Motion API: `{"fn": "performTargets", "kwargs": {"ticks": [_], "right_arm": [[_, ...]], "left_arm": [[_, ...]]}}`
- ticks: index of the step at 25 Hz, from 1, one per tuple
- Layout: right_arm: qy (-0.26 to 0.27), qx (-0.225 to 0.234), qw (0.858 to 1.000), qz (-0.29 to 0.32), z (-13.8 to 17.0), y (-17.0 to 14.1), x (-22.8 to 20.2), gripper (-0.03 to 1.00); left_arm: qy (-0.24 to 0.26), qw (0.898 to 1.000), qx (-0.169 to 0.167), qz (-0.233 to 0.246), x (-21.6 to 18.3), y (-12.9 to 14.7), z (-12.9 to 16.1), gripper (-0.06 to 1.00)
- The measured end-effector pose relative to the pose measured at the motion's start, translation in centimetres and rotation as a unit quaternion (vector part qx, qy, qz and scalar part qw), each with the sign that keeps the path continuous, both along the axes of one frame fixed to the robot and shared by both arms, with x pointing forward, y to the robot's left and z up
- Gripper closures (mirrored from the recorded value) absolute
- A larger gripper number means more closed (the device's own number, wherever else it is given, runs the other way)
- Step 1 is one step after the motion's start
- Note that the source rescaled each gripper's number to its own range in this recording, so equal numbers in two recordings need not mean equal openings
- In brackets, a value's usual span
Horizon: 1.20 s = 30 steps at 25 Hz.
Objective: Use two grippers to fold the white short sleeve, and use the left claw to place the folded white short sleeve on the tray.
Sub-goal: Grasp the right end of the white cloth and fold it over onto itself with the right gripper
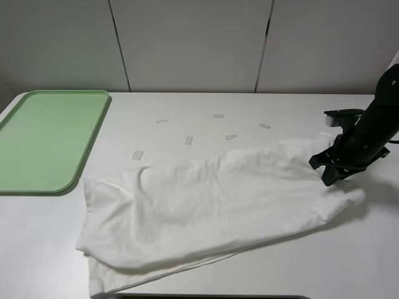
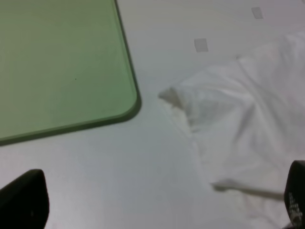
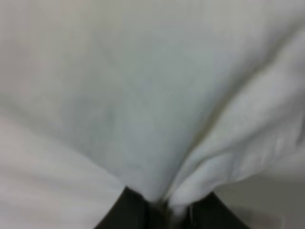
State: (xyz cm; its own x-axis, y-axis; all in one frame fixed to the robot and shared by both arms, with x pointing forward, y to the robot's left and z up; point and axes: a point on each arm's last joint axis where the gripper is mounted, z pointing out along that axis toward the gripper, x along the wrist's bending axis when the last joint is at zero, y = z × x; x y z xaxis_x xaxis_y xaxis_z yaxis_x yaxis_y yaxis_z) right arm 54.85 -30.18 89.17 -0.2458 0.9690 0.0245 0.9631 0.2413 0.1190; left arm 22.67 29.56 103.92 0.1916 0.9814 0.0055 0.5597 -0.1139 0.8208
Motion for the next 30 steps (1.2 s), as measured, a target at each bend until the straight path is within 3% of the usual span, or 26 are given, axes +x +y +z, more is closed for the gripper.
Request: {"fn": "performTargets", "kwargs": {"ticks": [4,8,16,23,30], "right_arm": [[-0.057,-0.055,0.997,-0.023,2.8,-0.3,0.1,0.83],[-0.087,-0.082,0.992,-0.037,4.2,-0.4,0.1,0.83],[-0.107,-0.107,0.986,-0.071,4.7,-0.9,0.2,0.83],[-0.139,-0.127,0.982,-0.035,6.4,1.6,0.0,0.83],[-0.139,-0.192,0.971,-0.02,6.8,3.6,-0.6,0.83]], "left_arm": [[0.0,1.0,0.0,0.0,0.0,0.0,0.0,-0.06],[0.0,1.0,0.0,0.0,0.0,0.0,0.0,-0.06],[-0.001,1.0,0.0,0.0,0.0,0.0,0.0,-0.06],[-0.001,1.0,0.0,0.0,0.0,0.0,0.0,-0.06],[-0.001,1.0,0.0,0.0,0.0,0.0,0.0,-0.06]]}}
